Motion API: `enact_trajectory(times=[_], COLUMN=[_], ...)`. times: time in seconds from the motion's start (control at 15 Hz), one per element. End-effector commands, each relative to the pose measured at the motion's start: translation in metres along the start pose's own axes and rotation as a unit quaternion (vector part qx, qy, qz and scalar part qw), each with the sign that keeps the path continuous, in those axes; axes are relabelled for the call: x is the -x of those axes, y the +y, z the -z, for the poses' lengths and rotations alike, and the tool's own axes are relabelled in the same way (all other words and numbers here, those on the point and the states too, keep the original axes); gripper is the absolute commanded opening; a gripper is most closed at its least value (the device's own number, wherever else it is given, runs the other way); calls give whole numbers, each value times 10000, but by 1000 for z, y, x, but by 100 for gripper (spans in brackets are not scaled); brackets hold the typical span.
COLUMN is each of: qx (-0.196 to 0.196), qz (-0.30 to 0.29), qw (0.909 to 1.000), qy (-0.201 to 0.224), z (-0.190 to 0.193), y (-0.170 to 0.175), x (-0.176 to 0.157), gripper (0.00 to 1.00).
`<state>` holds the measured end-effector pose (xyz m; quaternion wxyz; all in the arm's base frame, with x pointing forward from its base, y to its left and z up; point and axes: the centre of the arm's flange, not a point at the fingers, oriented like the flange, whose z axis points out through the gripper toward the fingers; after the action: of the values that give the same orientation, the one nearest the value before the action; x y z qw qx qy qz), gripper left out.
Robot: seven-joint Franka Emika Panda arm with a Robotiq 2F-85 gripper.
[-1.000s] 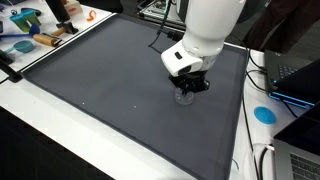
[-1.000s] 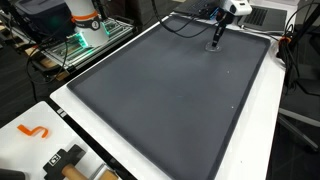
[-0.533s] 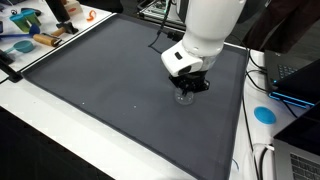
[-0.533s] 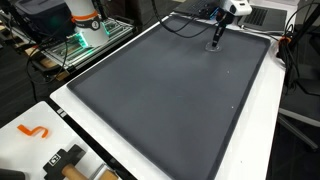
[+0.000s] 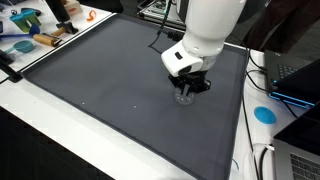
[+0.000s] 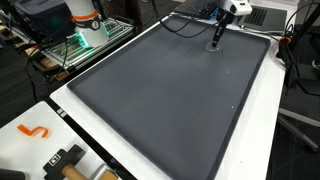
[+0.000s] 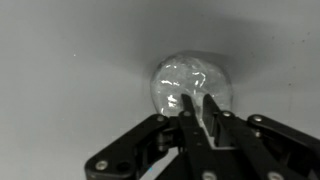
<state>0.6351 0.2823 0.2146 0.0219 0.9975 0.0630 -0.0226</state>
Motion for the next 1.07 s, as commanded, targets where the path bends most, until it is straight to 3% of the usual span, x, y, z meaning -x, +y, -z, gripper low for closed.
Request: enact_trajectory(times=[0.0, 0.4, 0.47, 1.0], qx=[-72, -116, -118, -83], qz=[-26, 13, 32, 594], qw=[9999, 9999, 9999, 9978], qy=[-98, -68, -51, -285], z=[1, 12, 18, 80], y=[-3, -8, -9, -15], x=[-2, -2, -2, 6], gripper=[49, 95, 100, 100])
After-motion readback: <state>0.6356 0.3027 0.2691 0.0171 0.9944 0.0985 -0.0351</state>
